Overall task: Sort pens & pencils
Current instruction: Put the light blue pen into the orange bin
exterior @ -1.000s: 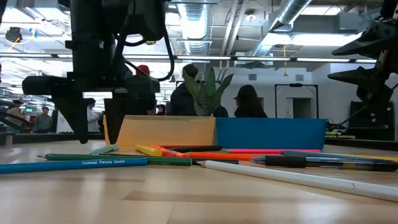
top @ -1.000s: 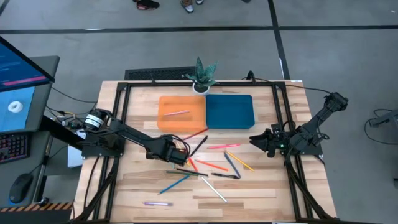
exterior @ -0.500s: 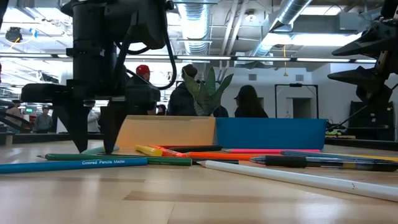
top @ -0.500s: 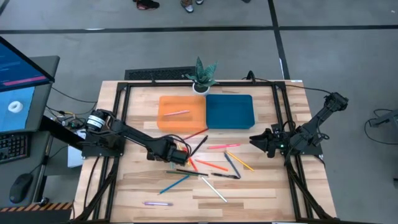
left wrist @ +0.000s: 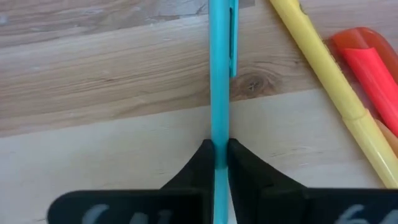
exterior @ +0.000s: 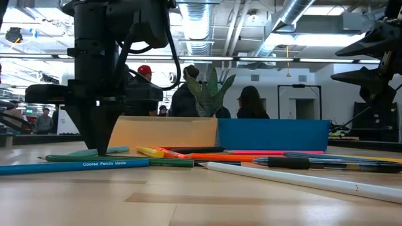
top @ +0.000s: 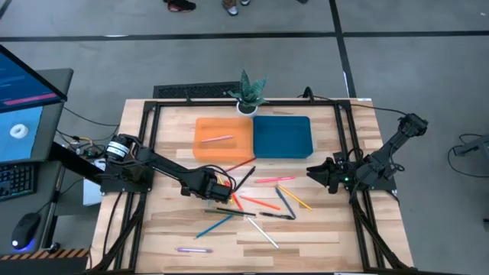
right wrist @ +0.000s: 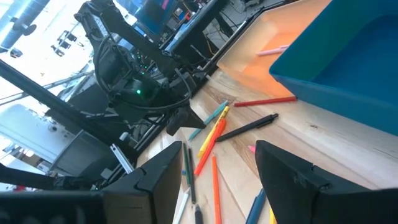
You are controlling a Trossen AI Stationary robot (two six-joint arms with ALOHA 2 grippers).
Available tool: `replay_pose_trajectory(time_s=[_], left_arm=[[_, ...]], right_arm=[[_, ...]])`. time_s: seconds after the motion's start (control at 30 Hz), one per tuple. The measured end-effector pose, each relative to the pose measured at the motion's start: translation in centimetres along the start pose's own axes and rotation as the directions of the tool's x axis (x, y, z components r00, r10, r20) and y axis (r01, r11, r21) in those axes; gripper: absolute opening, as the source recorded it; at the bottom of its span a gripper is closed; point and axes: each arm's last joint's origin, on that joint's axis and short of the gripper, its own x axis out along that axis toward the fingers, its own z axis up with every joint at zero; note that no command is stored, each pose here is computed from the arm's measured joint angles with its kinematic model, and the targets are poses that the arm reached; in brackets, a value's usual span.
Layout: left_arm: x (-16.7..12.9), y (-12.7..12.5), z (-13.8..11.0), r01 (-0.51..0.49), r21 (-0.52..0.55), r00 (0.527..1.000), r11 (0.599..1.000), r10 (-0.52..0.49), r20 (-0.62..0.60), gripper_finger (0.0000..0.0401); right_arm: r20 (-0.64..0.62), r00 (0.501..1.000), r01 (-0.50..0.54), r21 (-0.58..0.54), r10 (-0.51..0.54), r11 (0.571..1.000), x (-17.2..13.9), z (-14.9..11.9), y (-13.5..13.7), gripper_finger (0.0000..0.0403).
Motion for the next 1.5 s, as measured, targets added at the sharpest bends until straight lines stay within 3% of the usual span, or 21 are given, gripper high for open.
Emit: replay_pose_trajectory(time_s=[0.33, 0.6, 0.87, 1.03, 1.27, 1.37, 1.5], left_arm=[[-0.8, -0.8, 0.0, -0.001, 0.027, 1.0, 1.0, 0.001, 0.004, 0.0009], [-3.8, -2.7, -0.4, 0.113, 0.095, 0.994, 0.989, -0.111, -0.022, 0.001], [-9.9, -3.3, 0.3, 0.31, 0.13, 0.946, 0.942, -0.319, 0.057, 0.0012], [-15.2, -2.6, 1.4, 0.444, 0.215, 0.858, 0.87, -0.482, 0.177, 0.0012], [-21.2, -1.0, 2.7, 0.557, 0.365, 0.683, 0.746, -0.661, 0.31, 0.0013], [-23.1, -0.7, 3.1, 0.591, 0.448, 0.581, 0.671, -0.739, 0.341, 0.0013], [-25.6, -0.8, 3.3, 0.596, 0.597, 0.412, 0.537, -0.842, 0.347, 0.0013]], right_arm=[[0.003, 1.0, 0.002, -0.024, -0.002, 1.0, 0.0, 0.0, 0.0, 0.0225], [0.003, 1.0, 0.002, -0.025, -0.002, 1.0, 0.0, 0.0, 0.0, 0.0225], [0.003, 1.0, 0.003, -0.032, -0.003, 0.999, 0.0, 0.0, 0.0, 0.0225], [0.003, 1.0, 0.003, -0.042, -0.003, 0.999, 0.0, 0.0, 0.0, 0.0225], [0.003, 1.0, 0.003, -0.043, -0.003, 0.999, 0.0, 0.0, 0.0, 0.0225], [0.003, 1.0, 0.003, -0.05, -0.003, 0.999, 0.0, 0.0, 0.0, 0.0225], [0.004, 1.0, 0.003, -0.051, -0.003, 0.999, 0.0, 0.0, 0.0, 0.0225]])
